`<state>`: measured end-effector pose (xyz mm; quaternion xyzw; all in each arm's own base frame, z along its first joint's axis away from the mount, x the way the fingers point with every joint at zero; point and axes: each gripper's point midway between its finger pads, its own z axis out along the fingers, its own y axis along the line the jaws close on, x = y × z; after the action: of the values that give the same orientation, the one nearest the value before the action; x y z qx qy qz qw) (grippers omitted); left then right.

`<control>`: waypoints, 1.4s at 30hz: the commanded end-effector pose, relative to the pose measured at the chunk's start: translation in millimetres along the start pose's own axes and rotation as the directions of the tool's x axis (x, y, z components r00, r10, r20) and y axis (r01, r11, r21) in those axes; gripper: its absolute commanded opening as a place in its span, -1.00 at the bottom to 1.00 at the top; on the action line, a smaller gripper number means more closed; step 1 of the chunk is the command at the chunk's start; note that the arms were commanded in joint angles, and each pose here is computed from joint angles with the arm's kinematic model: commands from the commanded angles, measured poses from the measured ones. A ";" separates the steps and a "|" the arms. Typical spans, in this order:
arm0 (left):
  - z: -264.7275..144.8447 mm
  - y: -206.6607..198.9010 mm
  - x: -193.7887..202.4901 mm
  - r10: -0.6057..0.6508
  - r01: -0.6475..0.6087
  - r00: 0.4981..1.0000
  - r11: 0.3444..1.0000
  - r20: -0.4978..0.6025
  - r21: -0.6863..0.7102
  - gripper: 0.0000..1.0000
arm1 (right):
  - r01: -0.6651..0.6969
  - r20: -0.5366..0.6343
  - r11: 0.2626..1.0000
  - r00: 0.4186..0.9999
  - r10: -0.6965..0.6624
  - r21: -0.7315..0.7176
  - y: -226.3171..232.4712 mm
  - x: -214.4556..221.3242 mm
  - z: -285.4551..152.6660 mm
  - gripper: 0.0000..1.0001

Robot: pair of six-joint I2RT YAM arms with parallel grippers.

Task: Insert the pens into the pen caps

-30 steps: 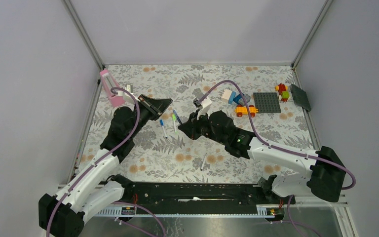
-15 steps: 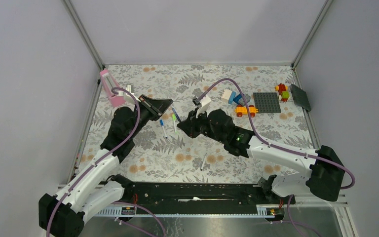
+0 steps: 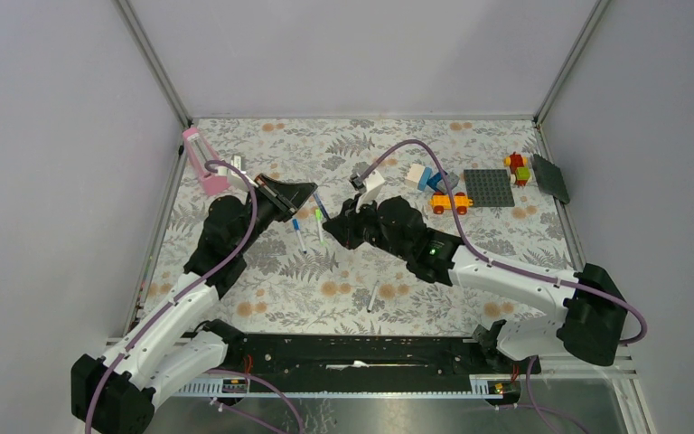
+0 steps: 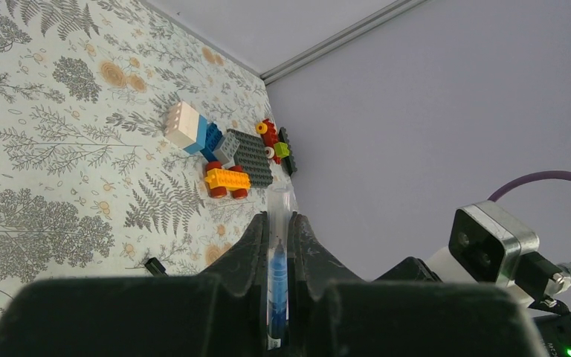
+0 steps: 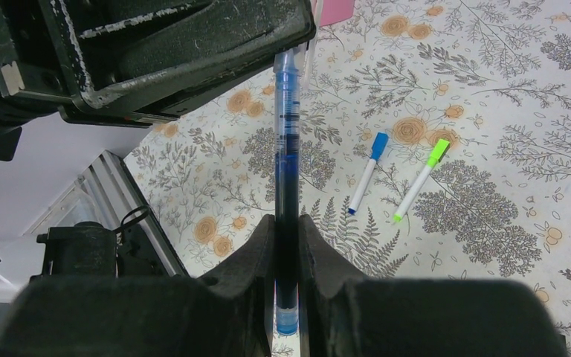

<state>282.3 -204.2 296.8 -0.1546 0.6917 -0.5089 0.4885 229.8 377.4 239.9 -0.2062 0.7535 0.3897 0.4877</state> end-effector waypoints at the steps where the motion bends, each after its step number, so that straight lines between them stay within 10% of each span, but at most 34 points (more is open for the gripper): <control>1: -1.4 -10.4 -3.6 0.025 -0.025 1.000 0.998 0.011 0.057 -1.00 | -0.011 0.082 1.000 0.997 0.011 0.004 10.6 -32.7 3.7 -1.00; 42: -4.9 -0.1 -4.0 0.049 -0.049 0.998 0.999 0.026 0.018 -1.00 | -0.098 0.067 0.989 0.994 0.091 0.114 8.0 -53.0 28.2 -1.00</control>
<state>293.1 -190.9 293.6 -0.1745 0.6847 -0.4863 0.5140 244.0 397.1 243.1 -0.1662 0.7914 0.3682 0.4588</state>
